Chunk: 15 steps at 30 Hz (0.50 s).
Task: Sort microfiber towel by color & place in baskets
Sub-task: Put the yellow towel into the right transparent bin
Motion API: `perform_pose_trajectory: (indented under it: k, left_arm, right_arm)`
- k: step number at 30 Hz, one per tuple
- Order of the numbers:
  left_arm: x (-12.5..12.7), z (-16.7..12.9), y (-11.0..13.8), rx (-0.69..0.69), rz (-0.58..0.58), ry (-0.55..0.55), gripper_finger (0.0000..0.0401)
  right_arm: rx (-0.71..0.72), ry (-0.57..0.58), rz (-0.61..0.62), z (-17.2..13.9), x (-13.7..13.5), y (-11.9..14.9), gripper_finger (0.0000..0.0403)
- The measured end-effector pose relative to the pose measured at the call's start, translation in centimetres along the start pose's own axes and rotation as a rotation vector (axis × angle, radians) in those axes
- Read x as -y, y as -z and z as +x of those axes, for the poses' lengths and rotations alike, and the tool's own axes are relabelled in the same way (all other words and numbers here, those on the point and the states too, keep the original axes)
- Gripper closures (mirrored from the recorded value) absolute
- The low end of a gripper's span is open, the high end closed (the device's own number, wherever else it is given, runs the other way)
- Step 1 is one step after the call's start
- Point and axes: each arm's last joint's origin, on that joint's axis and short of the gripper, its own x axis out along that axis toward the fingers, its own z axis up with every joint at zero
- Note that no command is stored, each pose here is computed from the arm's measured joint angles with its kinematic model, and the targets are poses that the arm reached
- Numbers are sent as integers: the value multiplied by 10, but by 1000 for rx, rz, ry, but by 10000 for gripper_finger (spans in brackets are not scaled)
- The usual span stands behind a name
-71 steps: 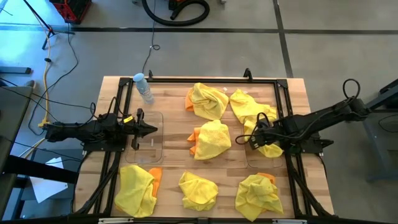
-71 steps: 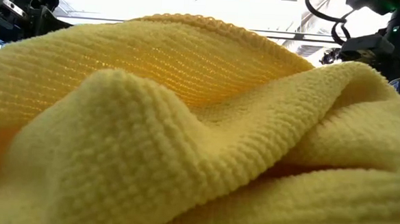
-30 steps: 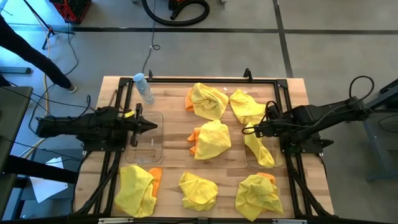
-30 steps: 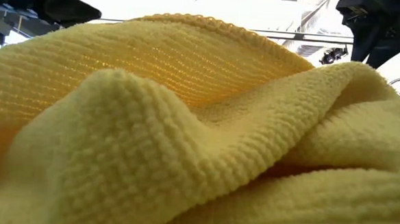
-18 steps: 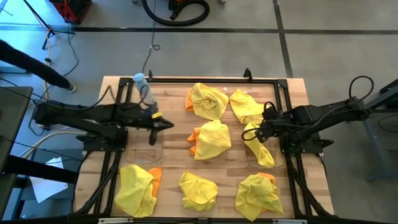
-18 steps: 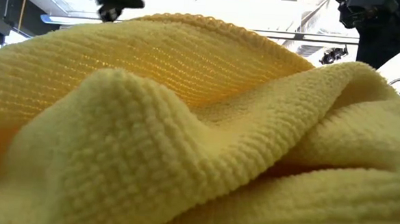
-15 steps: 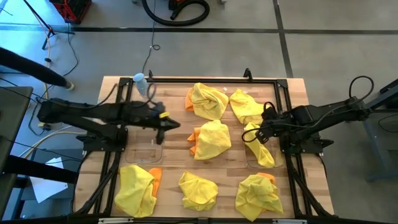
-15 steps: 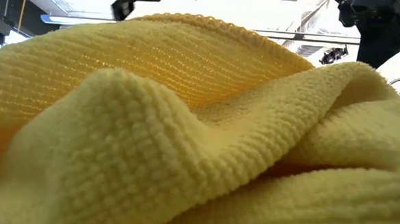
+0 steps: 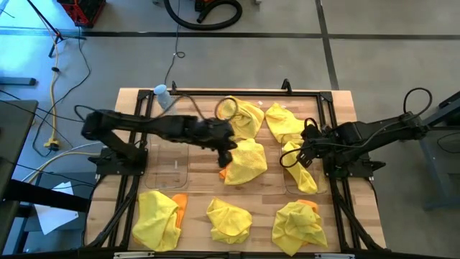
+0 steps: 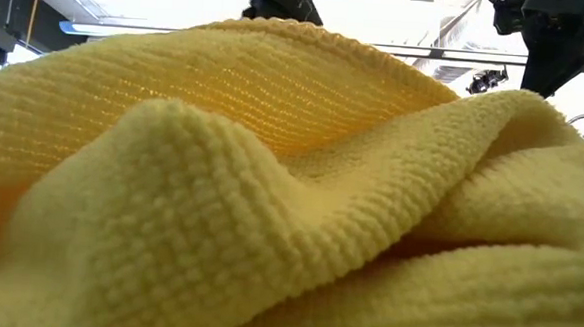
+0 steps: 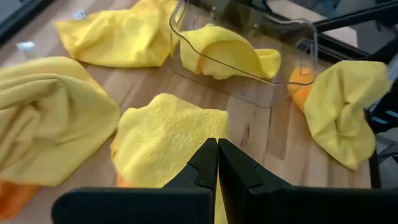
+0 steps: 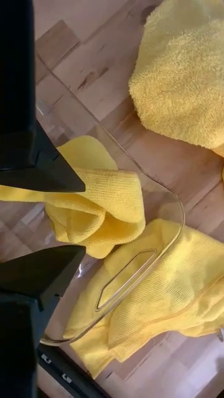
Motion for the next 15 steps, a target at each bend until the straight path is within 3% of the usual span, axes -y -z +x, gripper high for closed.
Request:
perform_pose_trajectory:
  k: [6,15]
  left_arm:
    - [-2,46,10,-134,24,-3,364]
    - [1,103,38,-290,270,24,279]
  right_arm:
    - [0,0,2,0,0,0,261]
    - [16,-21,104,0,-2,-2,261]
